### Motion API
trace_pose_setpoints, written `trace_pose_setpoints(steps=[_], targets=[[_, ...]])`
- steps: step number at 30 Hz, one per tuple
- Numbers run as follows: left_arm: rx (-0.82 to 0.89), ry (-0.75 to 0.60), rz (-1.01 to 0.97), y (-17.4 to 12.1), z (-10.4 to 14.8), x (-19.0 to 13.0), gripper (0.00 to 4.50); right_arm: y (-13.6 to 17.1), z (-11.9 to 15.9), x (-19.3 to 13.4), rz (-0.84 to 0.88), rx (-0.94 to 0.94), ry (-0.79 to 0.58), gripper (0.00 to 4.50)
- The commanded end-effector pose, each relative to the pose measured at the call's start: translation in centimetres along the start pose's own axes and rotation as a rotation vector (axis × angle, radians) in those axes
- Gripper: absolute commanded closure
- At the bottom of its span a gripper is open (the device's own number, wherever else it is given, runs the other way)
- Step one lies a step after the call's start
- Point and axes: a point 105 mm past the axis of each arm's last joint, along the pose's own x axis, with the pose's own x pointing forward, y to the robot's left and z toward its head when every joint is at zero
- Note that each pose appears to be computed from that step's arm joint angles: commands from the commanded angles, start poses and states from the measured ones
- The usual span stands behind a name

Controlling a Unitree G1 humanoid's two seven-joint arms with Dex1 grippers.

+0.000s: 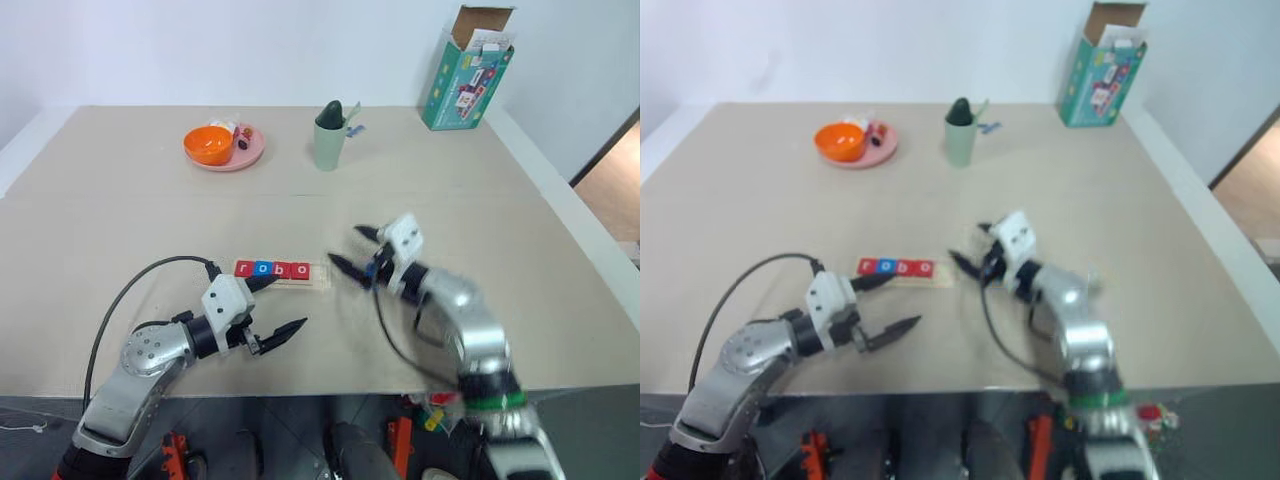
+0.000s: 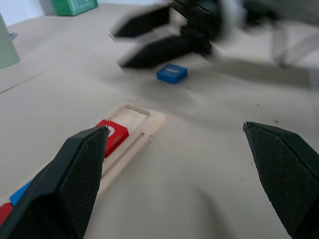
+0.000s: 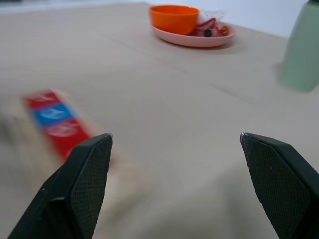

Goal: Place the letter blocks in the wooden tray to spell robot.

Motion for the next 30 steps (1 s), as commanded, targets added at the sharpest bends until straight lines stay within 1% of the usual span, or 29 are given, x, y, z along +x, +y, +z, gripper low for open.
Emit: trace_pose_setpoints(steps=[1, 3, 8, 10, 11, 15, 19, 22, 28, 30], targets=[[0.035, -0.039, 0.003, 0.1, 1.3, 0.0, 0.00, -1.8, 2.8, -1.8, -0.289, -0.041, -0.057, 0.28], [0.031, -0.049, 0.012, 0.3, 1.5, 0.0, 0.00, -2.4, 2.2, -2.8, -0.427, -0.023, -0.028, 0.28], [0.022, -0.084, 0.002, 0.1, 2.0, 0.3, 0.00, -1.9, 1.7, -4.0, -0.579, 0.025, -0.017, 0.28], [0.020, -0.090, -0.008, 0.0, 2.1, 0.4, 0.00, -1.4, 1.0, -3.5, -0.565, 0.051, 0.006, 0.28], [0.019, -0.092, -0.017, -0.1, 2.1, 0.5, 0.00, -1.4, 0.9, -3.4, -0.571, 0.035, 0.010, 0.28], [0.026, -0.082, -0.043, -0.2, 2.0, 0.6, 0.00, -2.5, -0.3, -3.5, -0.652, 0.068, 0.036, 0.28], [0.033, -0.075, -0.062, -0.2, 2.0, 0.7, 0.00, -2.2, -1.5, -2.6, -0.634, 0.097, 0.069, 0.28], [0.033, -0.069, -0.070, -0.2, 2.0, 0.8, 0.00, -2.8, -2.3, -2.6, -0.675, 0.106, 0.091, 0.28], [0.031, -0.057, -0.089, -0.4, 1.7, 0.8, 0.00, -2.6, -2.5, -2.2, -0.672, 0.123, 0.092, 0.28], [0.031, -0.056, -0.090, -0.3, 1.7, 0.9, 0.00, -2.6, -3.0, -2.2, -0.677, 0.130, 0.106, 0.28]])
